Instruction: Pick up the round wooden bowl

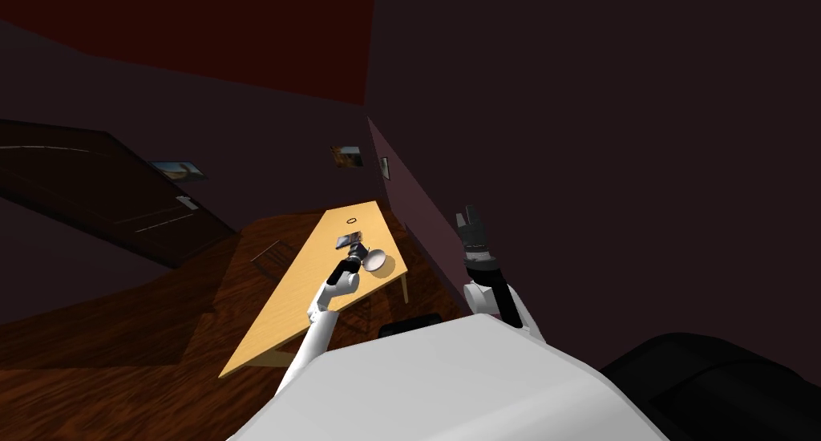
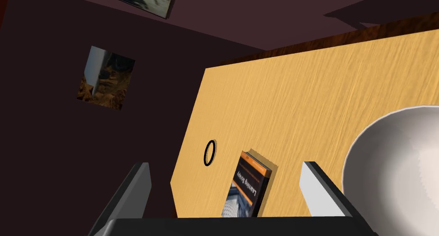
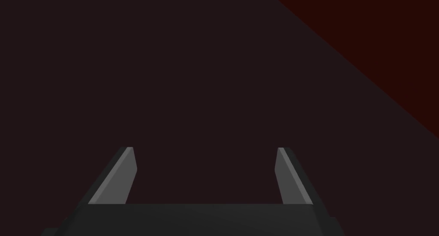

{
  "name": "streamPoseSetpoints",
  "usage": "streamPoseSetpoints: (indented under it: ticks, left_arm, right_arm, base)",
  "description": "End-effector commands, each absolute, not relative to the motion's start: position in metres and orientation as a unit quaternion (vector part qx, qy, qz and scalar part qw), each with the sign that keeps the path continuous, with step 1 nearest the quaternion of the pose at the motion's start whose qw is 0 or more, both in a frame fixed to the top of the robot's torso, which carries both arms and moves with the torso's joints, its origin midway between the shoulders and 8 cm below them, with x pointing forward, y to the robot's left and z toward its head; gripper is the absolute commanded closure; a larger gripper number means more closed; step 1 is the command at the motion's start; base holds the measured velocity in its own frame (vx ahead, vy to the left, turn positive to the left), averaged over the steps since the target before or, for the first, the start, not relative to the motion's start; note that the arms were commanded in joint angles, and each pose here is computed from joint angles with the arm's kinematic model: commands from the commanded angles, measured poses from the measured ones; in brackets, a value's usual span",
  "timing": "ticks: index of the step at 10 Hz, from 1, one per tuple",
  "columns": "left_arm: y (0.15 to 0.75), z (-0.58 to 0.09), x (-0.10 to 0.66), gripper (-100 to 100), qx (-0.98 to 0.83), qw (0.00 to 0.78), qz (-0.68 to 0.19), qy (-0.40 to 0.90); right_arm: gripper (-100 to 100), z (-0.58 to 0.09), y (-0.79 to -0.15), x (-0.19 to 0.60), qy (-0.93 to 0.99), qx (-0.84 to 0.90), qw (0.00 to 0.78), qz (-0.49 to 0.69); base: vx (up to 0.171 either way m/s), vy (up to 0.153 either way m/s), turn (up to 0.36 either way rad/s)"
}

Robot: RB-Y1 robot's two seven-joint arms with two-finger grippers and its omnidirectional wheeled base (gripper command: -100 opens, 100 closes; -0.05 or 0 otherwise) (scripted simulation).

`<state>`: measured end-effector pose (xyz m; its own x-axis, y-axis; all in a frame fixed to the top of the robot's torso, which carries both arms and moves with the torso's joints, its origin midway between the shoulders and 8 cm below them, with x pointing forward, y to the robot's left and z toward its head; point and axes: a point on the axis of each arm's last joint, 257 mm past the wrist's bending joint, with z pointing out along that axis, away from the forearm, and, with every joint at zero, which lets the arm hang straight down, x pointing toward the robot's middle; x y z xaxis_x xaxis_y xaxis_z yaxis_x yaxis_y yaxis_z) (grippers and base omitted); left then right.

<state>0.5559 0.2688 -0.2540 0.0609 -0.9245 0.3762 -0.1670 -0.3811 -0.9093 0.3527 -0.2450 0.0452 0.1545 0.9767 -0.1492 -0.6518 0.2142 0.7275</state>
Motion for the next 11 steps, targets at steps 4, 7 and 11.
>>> streamPoseSetpoints:
  ticks: [4, 7, 11]
  left_arm:
    - [0.262, -0.300, 0.560, -100, -0.681, 0.304, -0.492, 0.449]
    - [0.257, -0.334, 0.559, -100, -0.711, 0.267, -0.457, 0.463]
    - [0.253, -0.367, 0.552, -100, -0.740, 0.229, -0.417, 0.475]
  right_arm:
    - [0, 0.045, -0.245, 0.353, 0.312, 0.260, 0.714, 0.570]
    - [0, 0.045, -0.245, 0.353, 0.312, 0.260, 0.714, 0.570]
    - [0, 0.045, -0.245, 0.353, 0.312, 0.260, 0.714, 0.570]
  base:
    - [-0.009, 0.027, -0.048]
    - [-0.003, 0.034, -0.065]
    - [0.003, 0.019, -0.048]
